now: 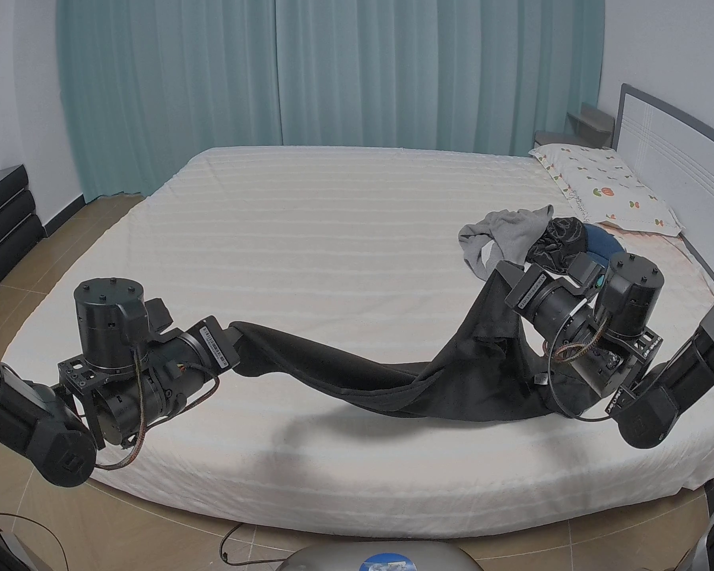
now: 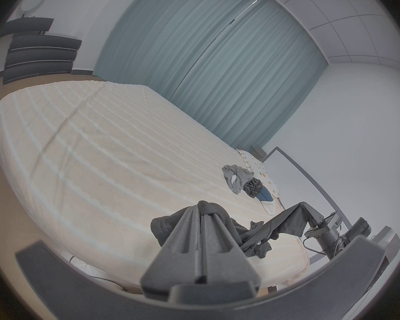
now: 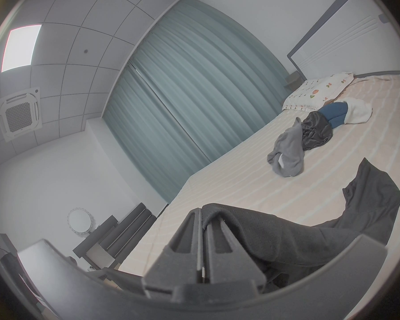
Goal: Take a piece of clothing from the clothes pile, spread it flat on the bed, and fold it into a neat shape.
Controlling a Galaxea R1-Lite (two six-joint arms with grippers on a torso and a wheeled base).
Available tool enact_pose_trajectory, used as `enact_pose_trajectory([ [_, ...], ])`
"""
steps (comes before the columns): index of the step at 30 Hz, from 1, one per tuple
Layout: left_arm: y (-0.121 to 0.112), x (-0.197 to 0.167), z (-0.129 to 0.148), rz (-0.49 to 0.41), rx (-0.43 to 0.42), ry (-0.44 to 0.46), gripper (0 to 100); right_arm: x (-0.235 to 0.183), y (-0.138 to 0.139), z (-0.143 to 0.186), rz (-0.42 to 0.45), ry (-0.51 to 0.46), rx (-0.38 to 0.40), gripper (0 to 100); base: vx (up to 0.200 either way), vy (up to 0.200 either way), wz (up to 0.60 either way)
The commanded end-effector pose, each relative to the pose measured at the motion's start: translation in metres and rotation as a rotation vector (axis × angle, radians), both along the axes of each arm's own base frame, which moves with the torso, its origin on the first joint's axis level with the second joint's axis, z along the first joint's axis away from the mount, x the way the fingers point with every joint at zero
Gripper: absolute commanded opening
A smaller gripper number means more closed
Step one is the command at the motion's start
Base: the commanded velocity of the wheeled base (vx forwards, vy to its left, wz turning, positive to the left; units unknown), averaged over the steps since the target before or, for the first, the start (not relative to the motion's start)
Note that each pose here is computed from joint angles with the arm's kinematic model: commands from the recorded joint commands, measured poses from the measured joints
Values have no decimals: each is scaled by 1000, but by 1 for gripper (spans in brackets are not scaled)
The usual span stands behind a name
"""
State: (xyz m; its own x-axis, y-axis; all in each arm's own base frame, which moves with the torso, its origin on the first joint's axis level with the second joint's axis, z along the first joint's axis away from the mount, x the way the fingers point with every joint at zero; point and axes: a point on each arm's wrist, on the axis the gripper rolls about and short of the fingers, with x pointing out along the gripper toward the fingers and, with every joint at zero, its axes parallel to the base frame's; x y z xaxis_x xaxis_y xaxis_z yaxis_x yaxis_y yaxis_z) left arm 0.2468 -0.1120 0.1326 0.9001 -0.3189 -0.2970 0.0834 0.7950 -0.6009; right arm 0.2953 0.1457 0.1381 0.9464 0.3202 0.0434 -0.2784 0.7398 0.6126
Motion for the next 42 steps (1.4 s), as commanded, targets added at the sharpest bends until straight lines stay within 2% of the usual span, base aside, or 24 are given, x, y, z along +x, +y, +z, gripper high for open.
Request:
enact_pose_trajectory([
  [1,2,1,0,7,0,1,0,0,1,-2,8,6,0,0,0,200,0],
  [16,12,-6,2,33,0,-4,0,-2,3,8,37,-20,6,0,0,200,0],
  [25,11,-24,-7,-1,18,35,0,-31,-15,0,28,36,-16,0,0,0,0],
  [33,11,-42,-4,-33,15,26,0,-52,-25,6,27,33,-13,0,-200,0,0],
  [34,13,-58,3,-60,3,-2,0,-70,-33,15,24,11,-2,0,-200,0,0],
  [39,18,-74,18,-59,22,-33,0,-97,-47,36,19,-59,32,0,-120,0,0],
  [42,23,-83,34,-66,43,-93,0,-111,-56,55,-8,-130,63,0,0,0,0],
])
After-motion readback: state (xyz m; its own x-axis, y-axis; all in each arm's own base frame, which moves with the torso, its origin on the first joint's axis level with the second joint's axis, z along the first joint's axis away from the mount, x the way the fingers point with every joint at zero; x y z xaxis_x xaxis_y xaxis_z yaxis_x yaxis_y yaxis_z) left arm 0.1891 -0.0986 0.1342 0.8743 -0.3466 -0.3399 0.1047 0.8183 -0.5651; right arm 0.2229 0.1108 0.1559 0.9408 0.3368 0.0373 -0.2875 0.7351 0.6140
